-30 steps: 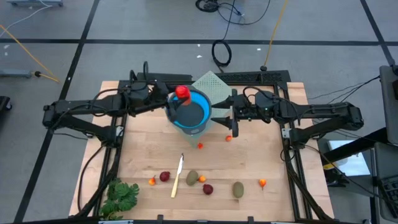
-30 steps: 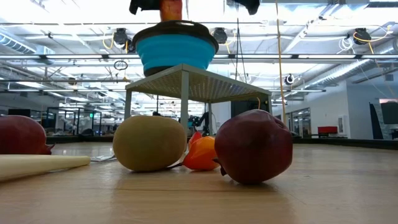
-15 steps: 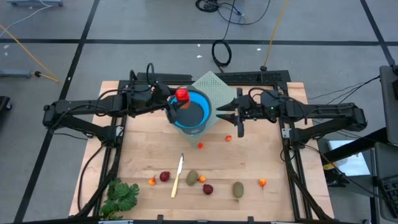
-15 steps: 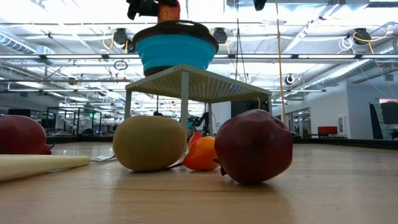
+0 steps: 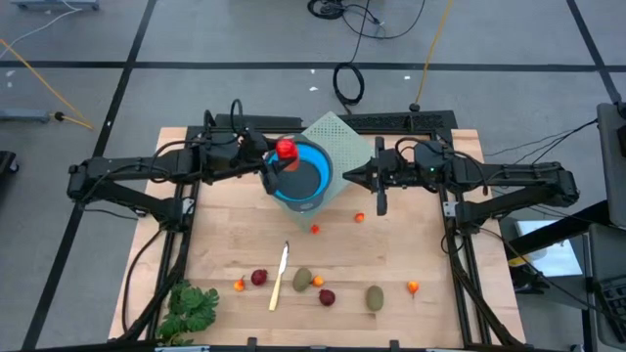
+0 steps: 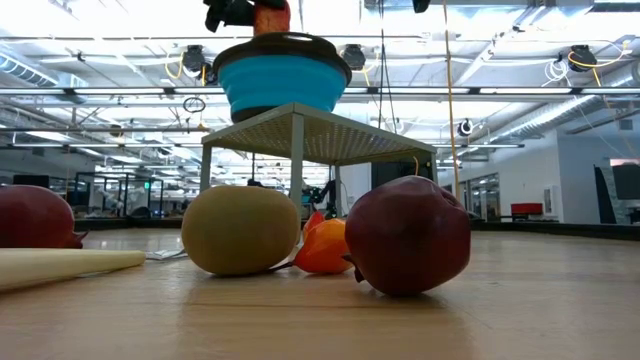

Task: Pick & Place Fruit
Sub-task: Put the mango into the blue strainer bowl

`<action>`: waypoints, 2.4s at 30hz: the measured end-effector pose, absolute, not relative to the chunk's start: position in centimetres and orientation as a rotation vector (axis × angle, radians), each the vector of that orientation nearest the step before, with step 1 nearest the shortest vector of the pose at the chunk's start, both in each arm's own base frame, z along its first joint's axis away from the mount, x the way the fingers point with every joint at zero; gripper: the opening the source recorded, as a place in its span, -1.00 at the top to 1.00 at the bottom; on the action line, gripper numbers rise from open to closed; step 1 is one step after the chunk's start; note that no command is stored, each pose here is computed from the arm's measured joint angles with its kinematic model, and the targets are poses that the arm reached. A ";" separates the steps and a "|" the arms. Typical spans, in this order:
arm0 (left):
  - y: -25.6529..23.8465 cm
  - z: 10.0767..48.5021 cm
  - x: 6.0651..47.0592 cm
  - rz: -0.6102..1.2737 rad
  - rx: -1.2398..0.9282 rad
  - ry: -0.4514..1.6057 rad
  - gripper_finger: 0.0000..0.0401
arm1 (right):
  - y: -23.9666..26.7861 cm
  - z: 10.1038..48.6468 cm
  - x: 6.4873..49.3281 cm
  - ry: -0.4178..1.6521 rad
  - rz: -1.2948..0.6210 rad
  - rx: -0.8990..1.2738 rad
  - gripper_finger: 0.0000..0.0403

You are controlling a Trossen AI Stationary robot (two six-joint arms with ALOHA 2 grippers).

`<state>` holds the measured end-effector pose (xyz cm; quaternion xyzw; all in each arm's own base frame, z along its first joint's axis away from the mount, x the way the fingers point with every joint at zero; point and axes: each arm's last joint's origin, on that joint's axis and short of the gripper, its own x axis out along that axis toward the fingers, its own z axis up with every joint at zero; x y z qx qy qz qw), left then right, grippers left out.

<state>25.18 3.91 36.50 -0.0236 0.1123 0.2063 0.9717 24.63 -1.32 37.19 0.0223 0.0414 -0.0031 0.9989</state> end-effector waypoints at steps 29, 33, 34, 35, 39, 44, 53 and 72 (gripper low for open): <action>2.0 36.6 25.4 0.440 0.762 0.412 -0.09 | -1.3 37.0 24.6 0.104 -0.007 0.046 1.00; 2.0 36.6 25.4 0.432 0.727 0.399 -0.09 | -1.3 37.0 24.6 0.104 -0.007 0.043 1.00; 1.9 36.6 25.4 0.422 0.709 0.390 -0.09 | -1.3 37.0 24.6 0.104 -0.007 0.043 1.00; 1.9 36.6 25.4 0.418 0.692 0.383 -0.09 | -1.3 37.0 24.6 0.104 -0.007 0.043 1.00; 1.8 37.1 25.4 0.380 0.611 0.353 -0.09 | -1.3 37.0 24.6 0.104 -0.007 0.043 1.00; 2.4 39.3 26.0 0.370 0.534 0.407 -0.09 | -1.3 37.0 24.6 0.105 -0.007 0.044 1.00; 3.5 40.8 29.0 0.319 0.463 0.600 -0.09 | -1.3 36.7 24.6 0.136 -0.006 0.048 1.00; 6.6 37.6 33.2 0.215 0.226 0.859 -0.09 | -1.2 37.5 22.6 0.137 -0.001 -0.008 1.00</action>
